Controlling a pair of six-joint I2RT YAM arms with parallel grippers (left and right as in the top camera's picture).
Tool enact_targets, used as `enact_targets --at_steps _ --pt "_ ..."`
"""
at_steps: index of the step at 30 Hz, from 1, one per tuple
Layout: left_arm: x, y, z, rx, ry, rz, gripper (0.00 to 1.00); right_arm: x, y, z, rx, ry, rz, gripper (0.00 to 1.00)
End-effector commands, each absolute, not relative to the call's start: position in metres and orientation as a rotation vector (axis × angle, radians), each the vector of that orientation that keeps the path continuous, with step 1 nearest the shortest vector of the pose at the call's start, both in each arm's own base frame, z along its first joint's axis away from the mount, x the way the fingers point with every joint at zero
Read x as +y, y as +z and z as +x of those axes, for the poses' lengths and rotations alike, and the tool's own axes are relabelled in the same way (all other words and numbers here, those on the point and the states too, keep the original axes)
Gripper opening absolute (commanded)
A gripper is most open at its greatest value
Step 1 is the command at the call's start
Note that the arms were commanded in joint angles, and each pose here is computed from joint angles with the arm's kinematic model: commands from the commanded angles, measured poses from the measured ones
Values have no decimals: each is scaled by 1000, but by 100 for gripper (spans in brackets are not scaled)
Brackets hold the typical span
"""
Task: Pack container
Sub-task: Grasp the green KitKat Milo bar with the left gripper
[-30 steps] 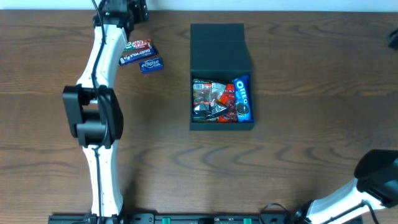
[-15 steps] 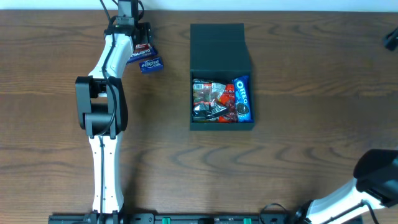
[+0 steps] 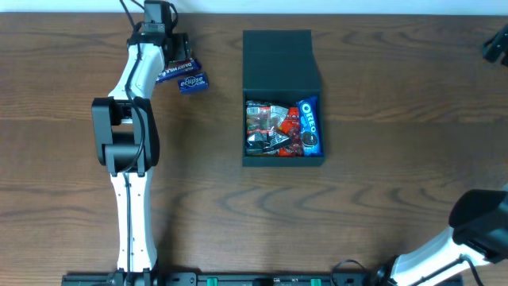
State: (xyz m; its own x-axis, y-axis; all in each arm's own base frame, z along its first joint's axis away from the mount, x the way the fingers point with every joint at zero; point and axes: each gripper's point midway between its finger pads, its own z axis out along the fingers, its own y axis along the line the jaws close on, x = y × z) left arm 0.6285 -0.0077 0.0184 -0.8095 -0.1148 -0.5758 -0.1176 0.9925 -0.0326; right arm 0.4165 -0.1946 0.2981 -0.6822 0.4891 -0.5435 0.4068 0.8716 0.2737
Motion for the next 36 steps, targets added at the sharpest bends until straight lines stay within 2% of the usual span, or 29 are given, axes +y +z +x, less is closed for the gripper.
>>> enact_targets --at_steps 1,9,14,21,27,31,36 --pt "-11 -3 622 2574 -30 -160 79 -189 291 418 2430 199 657 99" --pt "-12 -12 601 2668 -18 -161 71 -188 290 417 2438 203 662 99" --pt "-14 1 589 2708 -13 -156 68 -188 290 417 2437 202 661 99" --pt "-26 16 569 2772 -2 -75 66 -190 291 418 2431 195 659 99" --pt "-41 11 547 2859 14 21 59 -191 291 418 2430 189 659 99" --pt "-44 36 557 2800 14 25 59 -191 291 418 2428 188 658 99" --pt "-43 94 570 2681 5 -35 60 -191 291 418 2428 188 658 99"
